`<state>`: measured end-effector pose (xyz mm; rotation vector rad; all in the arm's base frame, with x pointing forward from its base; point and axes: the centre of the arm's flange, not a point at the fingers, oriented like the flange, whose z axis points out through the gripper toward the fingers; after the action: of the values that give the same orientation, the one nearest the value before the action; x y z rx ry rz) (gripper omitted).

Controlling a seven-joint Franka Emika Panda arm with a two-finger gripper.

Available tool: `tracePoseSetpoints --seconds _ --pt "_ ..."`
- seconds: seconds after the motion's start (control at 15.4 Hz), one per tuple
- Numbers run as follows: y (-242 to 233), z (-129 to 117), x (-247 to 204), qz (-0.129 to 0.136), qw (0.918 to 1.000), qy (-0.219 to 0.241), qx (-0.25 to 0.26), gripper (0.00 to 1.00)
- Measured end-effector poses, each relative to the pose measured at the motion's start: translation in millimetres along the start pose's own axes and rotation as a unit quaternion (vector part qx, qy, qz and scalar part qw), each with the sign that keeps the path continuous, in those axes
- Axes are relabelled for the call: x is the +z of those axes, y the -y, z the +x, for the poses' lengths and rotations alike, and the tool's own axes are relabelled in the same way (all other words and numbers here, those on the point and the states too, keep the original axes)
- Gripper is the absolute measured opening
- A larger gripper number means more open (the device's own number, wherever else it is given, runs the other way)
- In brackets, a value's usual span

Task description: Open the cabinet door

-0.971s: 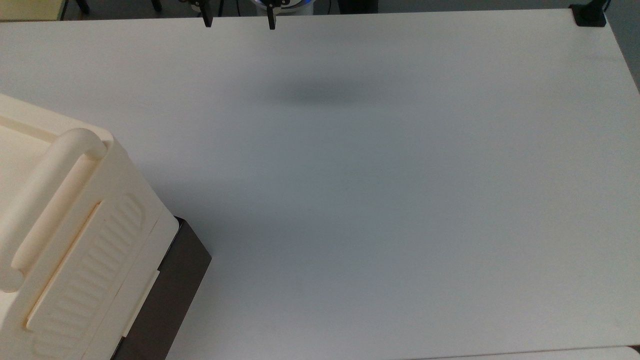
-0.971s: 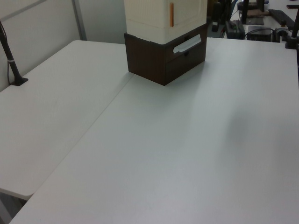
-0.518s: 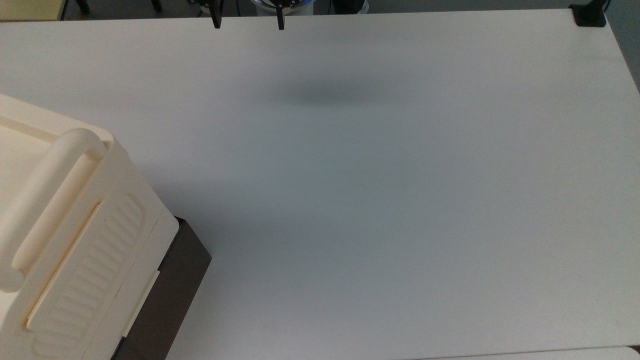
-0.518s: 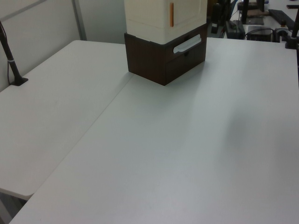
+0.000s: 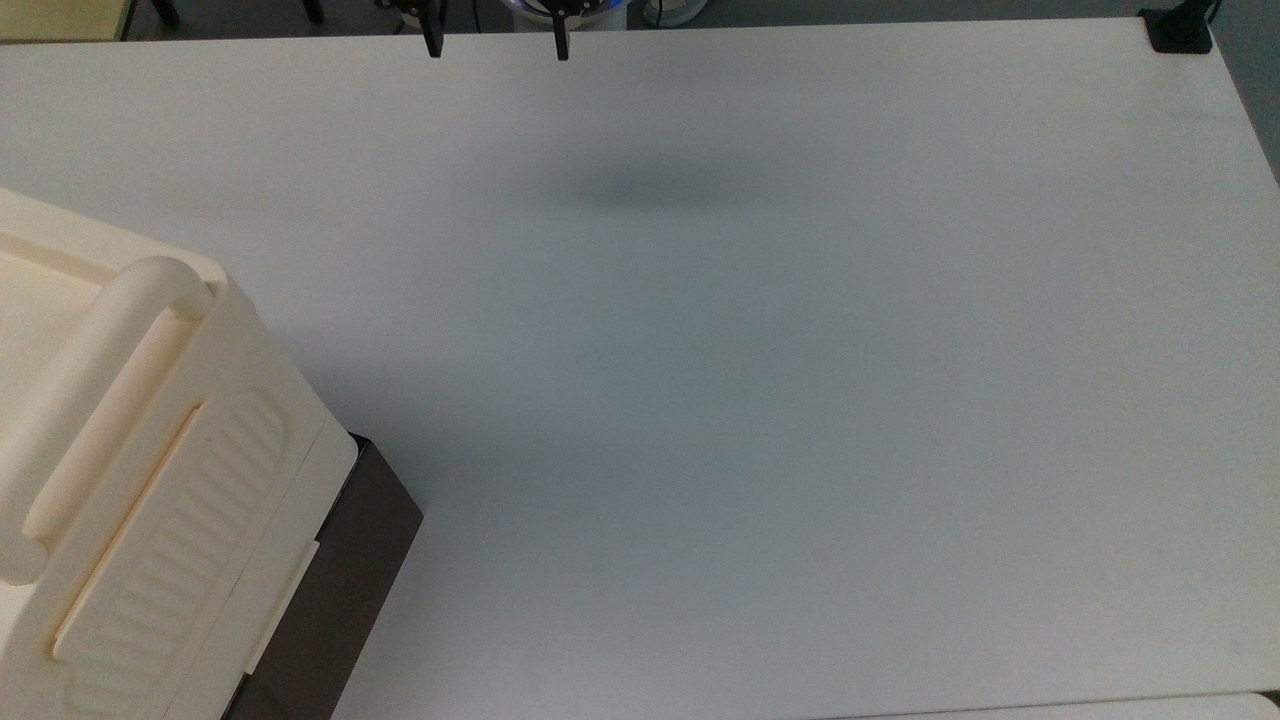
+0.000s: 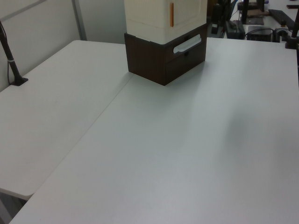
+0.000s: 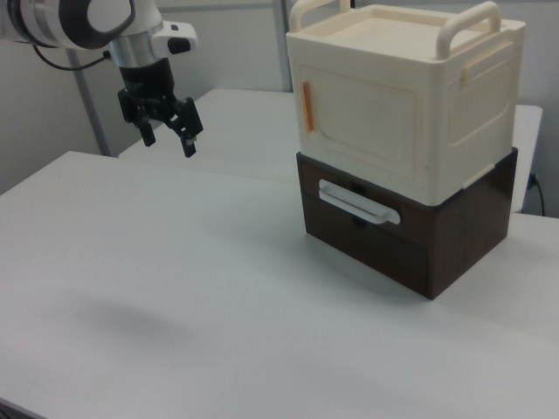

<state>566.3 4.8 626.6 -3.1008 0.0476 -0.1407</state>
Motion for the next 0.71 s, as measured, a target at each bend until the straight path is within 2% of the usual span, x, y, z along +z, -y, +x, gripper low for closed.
tracePoseSetpoints --seconds 0.71 --pt "-1.1 1.3 0.9 -0.006 1.0000 0.000 -0.001 1.00"
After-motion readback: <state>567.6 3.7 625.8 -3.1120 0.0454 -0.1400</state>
